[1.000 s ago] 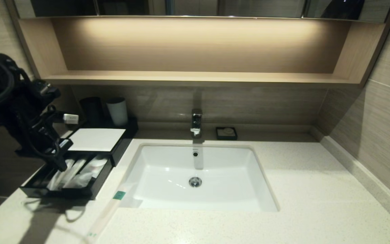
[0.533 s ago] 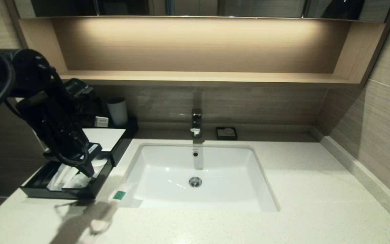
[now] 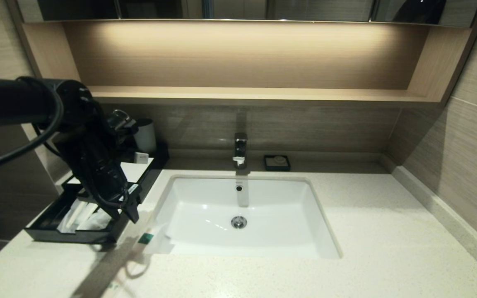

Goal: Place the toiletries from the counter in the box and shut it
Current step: Pick up the bathroom toiletry

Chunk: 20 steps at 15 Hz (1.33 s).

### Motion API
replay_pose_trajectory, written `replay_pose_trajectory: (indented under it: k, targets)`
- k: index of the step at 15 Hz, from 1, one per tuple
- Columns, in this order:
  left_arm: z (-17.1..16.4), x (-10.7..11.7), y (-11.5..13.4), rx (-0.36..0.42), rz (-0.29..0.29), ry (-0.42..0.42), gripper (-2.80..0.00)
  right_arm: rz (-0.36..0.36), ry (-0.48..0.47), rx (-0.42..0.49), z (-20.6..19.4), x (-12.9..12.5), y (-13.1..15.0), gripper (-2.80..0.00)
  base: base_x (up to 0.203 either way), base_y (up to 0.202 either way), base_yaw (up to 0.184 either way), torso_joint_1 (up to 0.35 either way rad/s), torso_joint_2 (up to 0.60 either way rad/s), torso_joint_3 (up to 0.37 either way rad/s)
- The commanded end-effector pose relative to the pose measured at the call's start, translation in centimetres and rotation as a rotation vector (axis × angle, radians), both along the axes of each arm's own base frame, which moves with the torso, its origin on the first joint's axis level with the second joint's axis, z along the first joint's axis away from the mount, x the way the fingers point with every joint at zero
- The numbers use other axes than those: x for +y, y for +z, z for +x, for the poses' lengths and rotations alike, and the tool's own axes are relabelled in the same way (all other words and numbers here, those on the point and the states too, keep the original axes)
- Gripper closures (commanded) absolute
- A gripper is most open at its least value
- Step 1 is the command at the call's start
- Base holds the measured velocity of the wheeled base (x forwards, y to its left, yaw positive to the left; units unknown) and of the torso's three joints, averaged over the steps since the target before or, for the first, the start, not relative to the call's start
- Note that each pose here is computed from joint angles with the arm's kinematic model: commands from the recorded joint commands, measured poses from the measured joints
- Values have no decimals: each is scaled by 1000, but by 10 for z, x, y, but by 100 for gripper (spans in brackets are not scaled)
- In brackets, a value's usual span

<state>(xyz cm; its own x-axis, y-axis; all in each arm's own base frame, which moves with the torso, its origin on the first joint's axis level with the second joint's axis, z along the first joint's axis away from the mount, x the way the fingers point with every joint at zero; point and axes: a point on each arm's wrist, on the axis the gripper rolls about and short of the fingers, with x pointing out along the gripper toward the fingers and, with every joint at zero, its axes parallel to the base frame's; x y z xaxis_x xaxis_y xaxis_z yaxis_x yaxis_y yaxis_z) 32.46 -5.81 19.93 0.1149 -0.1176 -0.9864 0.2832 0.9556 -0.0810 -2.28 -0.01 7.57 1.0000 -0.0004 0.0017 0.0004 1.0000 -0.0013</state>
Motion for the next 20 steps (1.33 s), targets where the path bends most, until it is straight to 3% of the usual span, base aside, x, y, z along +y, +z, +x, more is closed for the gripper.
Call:
replay_pose_trajectory:
  k: [1,11,15,20]
  targets:
    - [2,-4,-15,32,4,-3,-280,0,0,0,0,0,0,0,0,0,0,0,0,0]
    - [-12,-36,-28,-17,-4,-95,-280,0,0,1,0,0,0,0,0,0,0,0,0,0]
    - [-9,-36,-34,-12,35,-90,-280,0,0,0,0,0,0,0,0,0,0,0,0,0]
    - [1,-39,-51,24,38,-43,-280,0,0,2,0,0,0,0,0,0,0,0,0,0]
